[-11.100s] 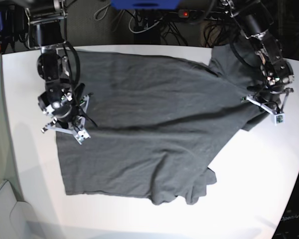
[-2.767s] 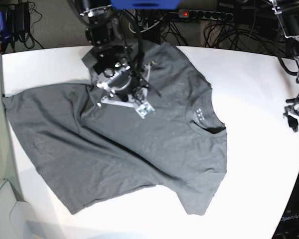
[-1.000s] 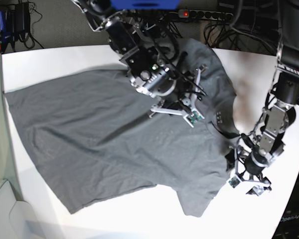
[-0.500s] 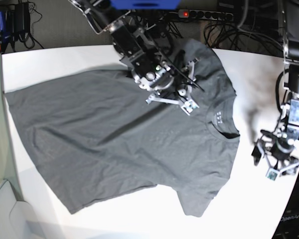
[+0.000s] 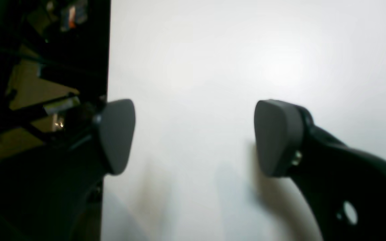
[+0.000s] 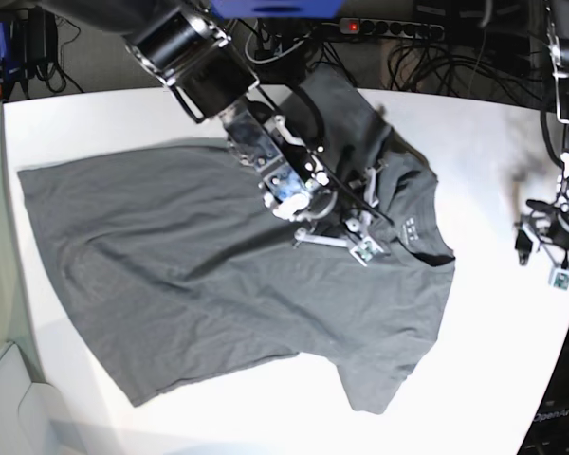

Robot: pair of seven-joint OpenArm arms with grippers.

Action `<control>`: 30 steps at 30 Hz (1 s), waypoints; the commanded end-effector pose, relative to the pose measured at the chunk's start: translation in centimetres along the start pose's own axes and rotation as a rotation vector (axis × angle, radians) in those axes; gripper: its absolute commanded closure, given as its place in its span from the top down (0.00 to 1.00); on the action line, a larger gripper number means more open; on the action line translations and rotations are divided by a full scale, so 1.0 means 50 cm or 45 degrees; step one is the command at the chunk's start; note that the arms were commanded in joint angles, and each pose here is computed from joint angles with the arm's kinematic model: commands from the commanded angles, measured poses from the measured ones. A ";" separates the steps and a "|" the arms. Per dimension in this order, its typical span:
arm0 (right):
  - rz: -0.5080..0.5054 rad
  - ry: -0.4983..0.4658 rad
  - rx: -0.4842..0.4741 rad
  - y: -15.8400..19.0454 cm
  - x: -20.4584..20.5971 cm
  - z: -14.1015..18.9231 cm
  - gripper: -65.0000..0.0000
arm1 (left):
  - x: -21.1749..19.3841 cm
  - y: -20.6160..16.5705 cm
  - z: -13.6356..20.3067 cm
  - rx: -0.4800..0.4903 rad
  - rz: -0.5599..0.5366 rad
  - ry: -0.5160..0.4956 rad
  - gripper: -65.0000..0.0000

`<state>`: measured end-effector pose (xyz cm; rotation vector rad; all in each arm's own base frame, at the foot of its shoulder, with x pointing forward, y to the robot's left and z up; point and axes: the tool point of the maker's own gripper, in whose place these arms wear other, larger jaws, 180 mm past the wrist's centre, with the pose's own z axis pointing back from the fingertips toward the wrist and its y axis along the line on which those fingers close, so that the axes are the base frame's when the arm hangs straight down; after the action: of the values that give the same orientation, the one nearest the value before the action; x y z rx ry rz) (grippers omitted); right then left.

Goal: Layout the t-shirt on the table in an organized manner, then fold the t-shirt properly
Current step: 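Lift the collar with the right gripper while the left gripper approaches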

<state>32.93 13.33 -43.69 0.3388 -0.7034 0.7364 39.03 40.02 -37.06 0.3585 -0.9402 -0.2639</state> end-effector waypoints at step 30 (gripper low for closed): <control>0.086 -0.104 -0.017 0.041 0.097 0.083 0.42 | 0.122 0.043 0.020 0.057 -0.042 -0.203 0.83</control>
<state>31.31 13.87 -39.20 0.2998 -0.7431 0.8065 40.64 38.82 -33.88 0.3689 -1.0305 -0.3038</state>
